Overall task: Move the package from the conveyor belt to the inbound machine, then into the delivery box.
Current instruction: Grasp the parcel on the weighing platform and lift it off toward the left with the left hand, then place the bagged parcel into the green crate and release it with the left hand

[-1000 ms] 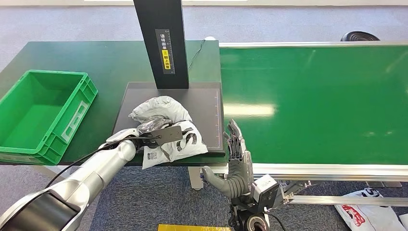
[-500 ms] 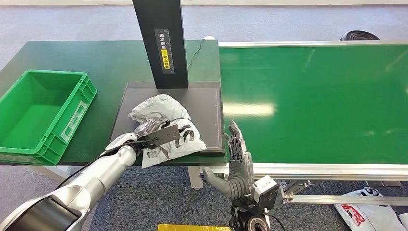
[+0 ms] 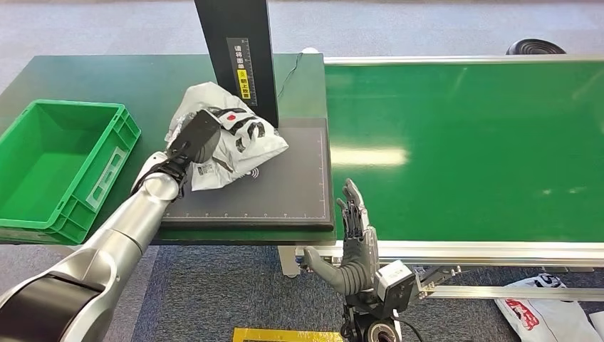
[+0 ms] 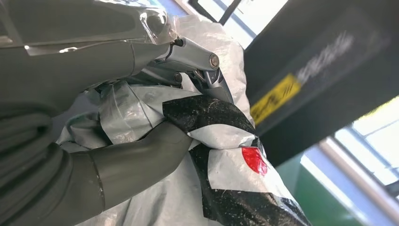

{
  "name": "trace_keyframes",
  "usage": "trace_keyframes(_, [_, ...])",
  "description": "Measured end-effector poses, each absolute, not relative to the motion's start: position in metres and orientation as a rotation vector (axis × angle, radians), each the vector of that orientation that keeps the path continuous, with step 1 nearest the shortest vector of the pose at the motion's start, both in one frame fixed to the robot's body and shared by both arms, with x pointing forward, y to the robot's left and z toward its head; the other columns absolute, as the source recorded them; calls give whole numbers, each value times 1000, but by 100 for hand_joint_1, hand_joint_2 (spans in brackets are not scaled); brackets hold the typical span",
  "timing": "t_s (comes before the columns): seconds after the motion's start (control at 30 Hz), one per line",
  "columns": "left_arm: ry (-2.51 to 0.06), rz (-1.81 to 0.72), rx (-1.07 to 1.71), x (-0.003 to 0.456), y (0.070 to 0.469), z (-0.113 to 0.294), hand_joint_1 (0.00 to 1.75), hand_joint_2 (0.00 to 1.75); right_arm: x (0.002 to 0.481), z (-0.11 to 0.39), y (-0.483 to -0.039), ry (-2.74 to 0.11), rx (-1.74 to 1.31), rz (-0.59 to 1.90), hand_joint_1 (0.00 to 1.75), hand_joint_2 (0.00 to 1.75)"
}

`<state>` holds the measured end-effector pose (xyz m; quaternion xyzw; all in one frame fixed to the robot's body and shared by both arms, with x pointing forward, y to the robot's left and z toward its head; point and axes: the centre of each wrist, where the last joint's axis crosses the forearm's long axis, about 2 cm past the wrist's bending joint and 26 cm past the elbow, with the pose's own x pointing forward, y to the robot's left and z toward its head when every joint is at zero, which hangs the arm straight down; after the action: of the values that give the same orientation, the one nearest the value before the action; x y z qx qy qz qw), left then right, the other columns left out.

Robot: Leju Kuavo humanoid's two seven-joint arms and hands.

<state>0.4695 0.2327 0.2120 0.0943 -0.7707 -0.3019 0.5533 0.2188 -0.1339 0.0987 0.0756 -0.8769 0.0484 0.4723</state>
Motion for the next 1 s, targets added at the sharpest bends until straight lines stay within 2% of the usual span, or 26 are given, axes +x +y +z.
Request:
trace_keyframes(0.47, [-1973,-465,262,479,263,239,175,175,216,102,-135,-2152,152,95,0,175])
trace_keyframes(0.73, [-1978,-431,370,466,299,216,175,175,210,98,-140,-2134,129,76,0,175])
trace_keyframes(1.0, [-1892,-449,507,454,353,196,175,175,201,93,-145,-2114,106,60,0,175])
